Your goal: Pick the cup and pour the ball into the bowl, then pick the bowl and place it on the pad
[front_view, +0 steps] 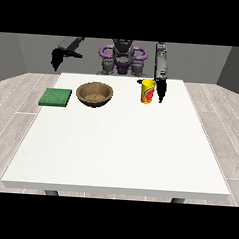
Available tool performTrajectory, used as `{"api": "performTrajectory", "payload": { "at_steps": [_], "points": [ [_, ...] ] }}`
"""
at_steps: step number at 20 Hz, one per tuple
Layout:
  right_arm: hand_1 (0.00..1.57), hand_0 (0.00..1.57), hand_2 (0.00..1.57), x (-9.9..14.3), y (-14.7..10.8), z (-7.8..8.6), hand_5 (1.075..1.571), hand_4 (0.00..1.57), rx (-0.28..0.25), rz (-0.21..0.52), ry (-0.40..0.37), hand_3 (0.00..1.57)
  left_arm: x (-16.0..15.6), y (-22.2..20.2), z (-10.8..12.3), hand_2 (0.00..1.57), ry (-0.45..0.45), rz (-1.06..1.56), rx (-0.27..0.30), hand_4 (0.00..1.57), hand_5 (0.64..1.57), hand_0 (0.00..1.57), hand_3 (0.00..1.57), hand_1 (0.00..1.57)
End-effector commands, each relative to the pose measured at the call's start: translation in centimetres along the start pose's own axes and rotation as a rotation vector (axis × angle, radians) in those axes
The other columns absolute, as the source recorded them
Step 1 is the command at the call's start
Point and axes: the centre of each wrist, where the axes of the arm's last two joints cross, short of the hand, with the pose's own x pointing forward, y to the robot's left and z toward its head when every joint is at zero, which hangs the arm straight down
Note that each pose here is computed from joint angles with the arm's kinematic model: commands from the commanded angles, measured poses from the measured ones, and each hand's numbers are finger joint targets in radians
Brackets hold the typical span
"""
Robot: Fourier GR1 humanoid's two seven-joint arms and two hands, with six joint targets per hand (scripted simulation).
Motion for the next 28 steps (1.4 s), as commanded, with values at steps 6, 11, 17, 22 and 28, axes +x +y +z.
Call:
{"api": "performTrajectory", "payload": {
  "at_steps": [6,11,17,22,28],
  "points": [
    [0.00,0.00,0.00,-1.8,-1.1,0.3,1.571,0.00,0.008,-0.006,-0.006,0.00,-2.1,-1.2,-0.8,0.00,-0.003,-0.020,-0.006,0.00,1.523,0.00,0.00,0.00],
    [0.00,0.00,0.00,0.0,-0.2,-0.7,1.571,0.00,0.049,0.009,-0.030,0.00,-4.0,-2.3,1.6,0.00,-0.006,-0.030,0.060,0.76,1.320,0.00,0.00,0.00],
    [0.00,0.00,0.00,2.5,-2.9,-2.1,1.570,0.00,0.031,0.033,-0.069,0.00,-4.2,-1.1,3.5,1.57,-0.097,-0.352,0.028,1.47,1.246,1.32,1.57,1.32],
    [0.00,0.00,0.00,0.4,-5.6,0.2,1.570,0.00,-0.007,0.025,0.073,0.00,-3.4,-2.1,2.2,1.57,0.011,-0.389,-0.036,1.50,1.256,1.32,1.57,1.32],
    [0.00,0.00,0.00,-2.0,-5.2,1.5,1.569,0.00,-0.049,0.023,0.223,0.00,1.3,5.6,-5.1,1.57,0.043,-0.787,-0.126,1.57,1.321,1.44,1.57,1.44]
  ]
}}
